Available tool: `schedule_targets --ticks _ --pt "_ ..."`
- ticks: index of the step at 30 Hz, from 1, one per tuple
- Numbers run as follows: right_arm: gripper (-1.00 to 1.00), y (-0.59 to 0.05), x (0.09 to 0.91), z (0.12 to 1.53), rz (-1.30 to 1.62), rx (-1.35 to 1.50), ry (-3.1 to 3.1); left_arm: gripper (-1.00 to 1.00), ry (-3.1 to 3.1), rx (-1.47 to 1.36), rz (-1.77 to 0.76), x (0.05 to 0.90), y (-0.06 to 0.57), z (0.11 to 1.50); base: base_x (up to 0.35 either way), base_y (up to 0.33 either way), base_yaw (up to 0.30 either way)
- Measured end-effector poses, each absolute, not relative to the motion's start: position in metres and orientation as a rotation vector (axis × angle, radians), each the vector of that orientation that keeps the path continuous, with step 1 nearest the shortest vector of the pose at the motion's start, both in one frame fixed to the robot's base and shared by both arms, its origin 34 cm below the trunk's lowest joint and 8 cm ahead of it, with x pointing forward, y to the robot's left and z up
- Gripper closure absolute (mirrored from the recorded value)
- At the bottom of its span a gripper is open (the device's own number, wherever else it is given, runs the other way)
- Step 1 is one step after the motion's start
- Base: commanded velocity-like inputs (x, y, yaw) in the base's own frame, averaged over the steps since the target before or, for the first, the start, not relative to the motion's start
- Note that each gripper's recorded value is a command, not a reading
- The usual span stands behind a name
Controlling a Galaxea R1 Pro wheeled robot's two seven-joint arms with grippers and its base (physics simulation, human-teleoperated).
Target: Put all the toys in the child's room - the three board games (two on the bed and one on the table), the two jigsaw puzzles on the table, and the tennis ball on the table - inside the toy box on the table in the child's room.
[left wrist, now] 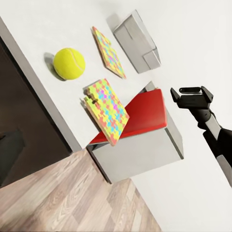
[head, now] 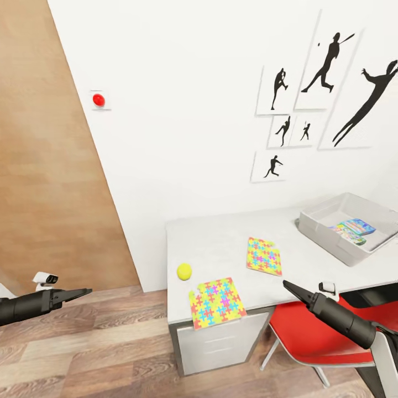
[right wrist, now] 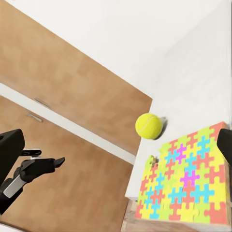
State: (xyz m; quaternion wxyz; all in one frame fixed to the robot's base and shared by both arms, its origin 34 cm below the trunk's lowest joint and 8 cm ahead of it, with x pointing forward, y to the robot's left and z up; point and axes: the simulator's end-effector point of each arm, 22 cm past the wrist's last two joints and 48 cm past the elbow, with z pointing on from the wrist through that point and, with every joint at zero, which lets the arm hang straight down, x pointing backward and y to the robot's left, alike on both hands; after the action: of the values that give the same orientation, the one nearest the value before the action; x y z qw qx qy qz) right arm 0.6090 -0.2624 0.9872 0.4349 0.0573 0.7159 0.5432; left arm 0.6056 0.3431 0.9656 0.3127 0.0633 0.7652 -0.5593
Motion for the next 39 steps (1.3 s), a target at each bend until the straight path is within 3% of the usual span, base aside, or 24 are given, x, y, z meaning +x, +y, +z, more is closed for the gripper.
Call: schedule_targets --ticks 39 --pt "-1.00 -0.257 0.611 0.990 1.342 0.127 1.742 -1.00 1.959 -0.164 -1.754 0.566 0.260 0.868 0.000 -0.008 0.000"
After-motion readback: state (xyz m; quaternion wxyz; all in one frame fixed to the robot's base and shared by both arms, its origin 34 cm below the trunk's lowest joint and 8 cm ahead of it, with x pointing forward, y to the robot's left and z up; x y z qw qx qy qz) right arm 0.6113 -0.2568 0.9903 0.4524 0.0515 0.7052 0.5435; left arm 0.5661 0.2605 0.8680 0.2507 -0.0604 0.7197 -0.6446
